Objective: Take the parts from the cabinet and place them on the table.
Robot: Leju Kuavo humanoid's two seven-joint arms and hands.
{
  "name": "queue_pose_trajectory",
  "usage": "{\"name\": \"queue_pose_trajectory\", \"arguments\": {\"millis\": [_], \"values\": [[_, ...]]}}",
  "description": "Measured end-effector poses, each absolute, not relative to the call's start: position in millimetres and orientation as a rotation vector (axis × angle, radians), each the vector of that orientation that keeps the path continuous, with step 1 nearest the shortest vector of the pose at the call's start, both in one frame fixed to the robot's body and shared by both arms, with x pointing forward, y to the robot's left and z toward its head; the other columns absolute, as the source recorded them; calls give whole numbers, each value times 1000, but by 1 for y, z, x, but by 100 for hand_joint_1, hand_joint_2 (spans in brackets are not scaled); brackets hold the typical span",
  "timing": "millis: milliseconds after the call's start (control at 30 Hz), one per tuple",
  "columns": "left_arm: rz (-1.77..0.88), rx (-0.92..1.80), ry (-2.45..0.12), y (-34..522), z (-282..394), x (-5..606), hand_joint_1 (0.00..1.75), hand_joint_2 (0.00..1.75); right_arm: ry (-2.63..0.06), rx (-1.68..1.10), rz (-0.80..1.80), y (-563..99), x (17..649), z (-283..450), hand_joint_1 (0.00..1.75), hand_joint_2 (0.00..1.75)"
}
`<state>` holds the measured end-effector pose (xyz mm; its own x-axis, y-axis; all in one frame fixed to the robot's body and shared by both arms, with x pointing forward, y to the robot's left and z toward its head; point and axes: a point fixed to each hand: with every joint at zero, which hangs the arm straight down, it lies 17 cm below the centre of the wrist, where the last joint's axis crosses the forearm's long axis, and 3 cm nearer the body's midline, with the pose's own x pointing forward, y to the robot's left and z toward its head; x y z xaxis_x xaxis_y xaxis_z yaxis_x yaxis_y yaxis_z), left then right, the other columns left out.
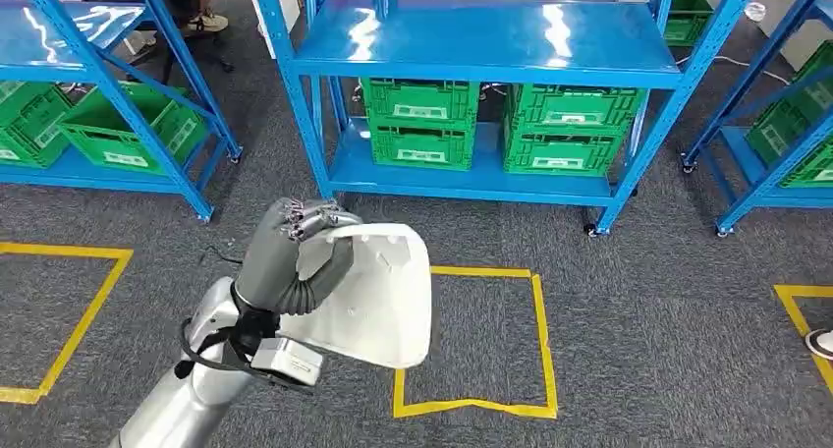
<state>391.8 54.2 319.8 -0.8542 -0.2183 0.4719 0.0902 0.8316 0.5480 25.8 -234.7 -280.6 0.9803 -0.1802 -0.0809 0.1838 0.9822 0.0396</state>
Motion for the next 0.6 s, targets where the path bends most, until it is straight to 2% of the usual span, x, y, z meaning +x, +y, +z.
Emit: {"name": "queue_pose_trajectory", "arguments": {"millis": [600], "values": [[-779,97,-2474,53,319,395,175,175,74,47,-178,-235,27,-281,0,0]]}}
